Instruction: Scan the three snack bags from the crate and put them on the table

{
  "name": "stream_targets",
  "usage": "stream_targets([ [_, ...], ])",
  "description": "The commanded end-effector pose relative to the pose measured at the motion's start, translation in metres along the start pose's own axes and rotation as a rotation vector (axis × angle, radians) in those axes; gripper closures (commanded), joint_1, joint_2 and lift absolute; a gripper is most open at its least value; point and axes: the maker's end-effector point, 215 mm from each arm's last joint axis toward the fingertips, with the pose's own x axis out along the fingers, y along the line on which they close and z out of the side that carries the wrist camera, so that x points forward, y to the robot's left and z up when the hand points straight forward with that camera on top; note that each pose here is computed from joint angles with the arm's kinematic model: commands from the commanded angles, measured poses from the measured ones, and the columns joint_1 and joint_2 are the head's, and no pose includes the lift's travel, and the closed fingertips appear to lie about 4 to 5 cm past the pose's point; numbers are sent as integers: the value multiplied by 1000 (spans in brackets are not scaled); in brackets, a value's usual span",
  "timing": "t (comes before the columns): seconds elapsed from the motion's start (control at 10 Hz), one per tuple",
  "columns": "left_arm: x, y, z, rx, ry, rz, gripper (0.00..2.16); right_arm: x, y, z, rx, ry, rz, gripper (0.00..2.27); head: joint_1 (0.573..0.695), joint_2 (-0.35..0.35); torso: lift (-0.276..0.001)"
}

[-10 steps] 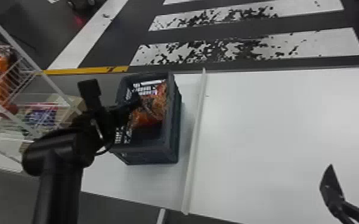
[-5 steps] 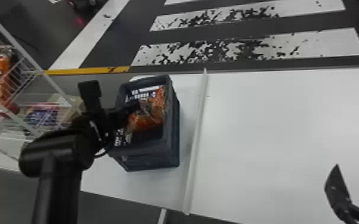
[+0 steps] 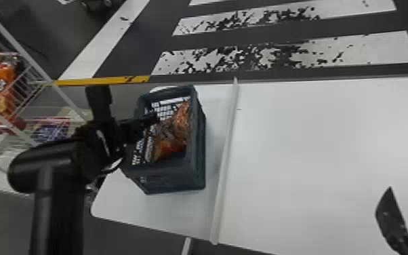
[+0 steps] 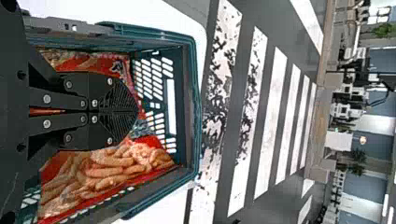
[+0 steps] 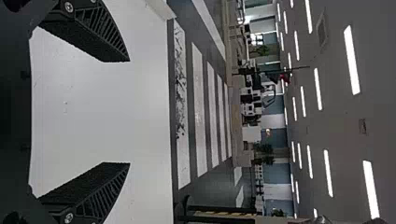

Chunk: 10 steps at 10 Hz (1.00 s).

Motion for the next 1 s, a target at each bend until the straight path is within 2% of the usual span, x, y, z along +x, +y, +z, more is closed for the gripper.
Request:
stream_targets([
  [0.0, -10, -5, -4, -4, 67, 7, 2128, 0, -1, 0, 5, 1, -1, 87, 695, 349, -94],
  [0.2, -16, -10, 5, 14, 44, -5, 2128, 1, -1, 0, 3, 0, 1, 87, 695, 345, -94],
  [0.3, -16, -9, 12, 50, -4, -1, 2108, 1, -1, 1, 4, -3, 2, 87, 695, 343, -94],
  [0.4, -19, -7, 19, 98, -38, 4, 1750, 1, -3, 1, 3, -3, -2, 87, 695, 342, -94],
  [0.5, -23, -12, 27, 119, -56, -45, 721, 1, -3, 0, 2, -2, -1, 87, 695, 340, -94],
  [0.6, -26, -10, 25, 148, -41, -59, 188, 1, -2, 0, 4, -1, -3, 87, 695, 333, -94],
  [0.8, -29, 7, 27, 213, -3, -63, 137, -3, -2, 3, 24, -24, -12, 87, 695, 337, -94],
  [0.9, -31, 6, 25, 237, 21, -110, 137, -4, -1, 2, 27, -26, -16, 87, 695, 348, -94],
])
